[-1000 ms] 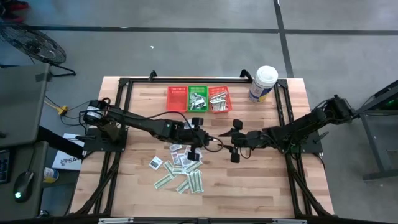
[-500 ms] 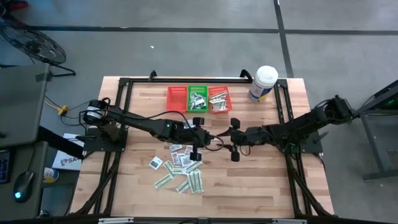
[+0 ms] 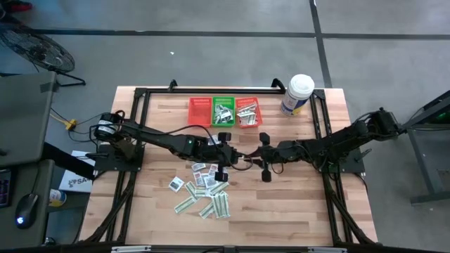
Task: Pick & Place First Aid Supplies
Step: Put the bandage pack into the right orange bin, then put the towelette pack into the green bin
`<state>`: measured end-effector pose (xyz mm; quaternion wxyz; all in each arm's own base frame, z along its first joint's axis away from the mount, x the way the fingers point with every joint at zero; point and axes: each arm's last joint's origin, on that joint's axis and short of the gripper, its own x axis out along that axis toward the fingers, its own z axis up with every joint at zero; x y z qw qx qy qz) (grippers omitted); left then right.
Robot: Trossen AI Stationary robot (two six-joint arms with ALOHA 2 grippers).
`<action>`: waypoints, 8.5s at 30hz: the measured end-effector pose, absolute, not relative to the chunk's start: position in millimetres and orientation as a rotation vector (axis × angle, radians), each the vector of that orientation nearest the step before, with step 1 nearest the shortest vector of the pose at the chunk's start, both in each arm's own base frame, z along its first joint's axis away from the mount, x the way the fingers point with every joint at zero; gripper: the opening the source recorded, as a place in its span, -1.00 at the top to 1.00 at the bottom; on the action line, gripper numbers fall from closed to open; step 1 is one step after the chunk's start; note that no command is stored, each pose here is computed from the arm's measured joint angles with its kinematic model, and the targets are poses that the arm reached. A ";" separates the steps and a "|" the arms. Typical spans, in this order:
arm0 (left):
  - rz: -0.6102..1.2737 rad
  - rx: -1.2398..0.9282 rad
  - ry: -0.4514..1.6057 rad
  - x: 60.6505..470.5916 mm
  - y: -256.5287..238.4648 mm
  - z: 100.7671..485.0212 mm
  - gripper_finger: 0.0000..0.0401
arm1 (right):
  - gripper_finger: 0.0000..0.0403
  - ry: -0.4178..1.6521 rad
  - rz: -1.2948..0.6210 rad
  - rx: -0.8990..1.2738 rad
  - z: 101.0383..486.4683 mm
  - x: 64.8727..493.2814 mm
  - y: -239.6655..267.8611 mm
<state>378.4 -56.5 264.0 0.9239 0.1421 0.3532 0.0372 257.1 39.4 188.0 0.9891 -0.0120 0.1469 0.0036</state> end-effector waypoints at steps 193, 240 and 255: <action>0.340 -0.362 0.720 243.8 -15.6 180.0 -0.46 | -0.02 0.749 -0.411 0.203 228.0 313.9 -46.4; 0.329 -0.504 0.928 280.2 51.5 167.9 -0.34 | -0.01 0.639 -0.410 0.402 195.6 205.2 -30.7; 0.261 -0.172 0.994 287.4 24.0 154.7 -0.34 | -0.01 0.624 -0.392 0.404 197.0 206.5 -30.4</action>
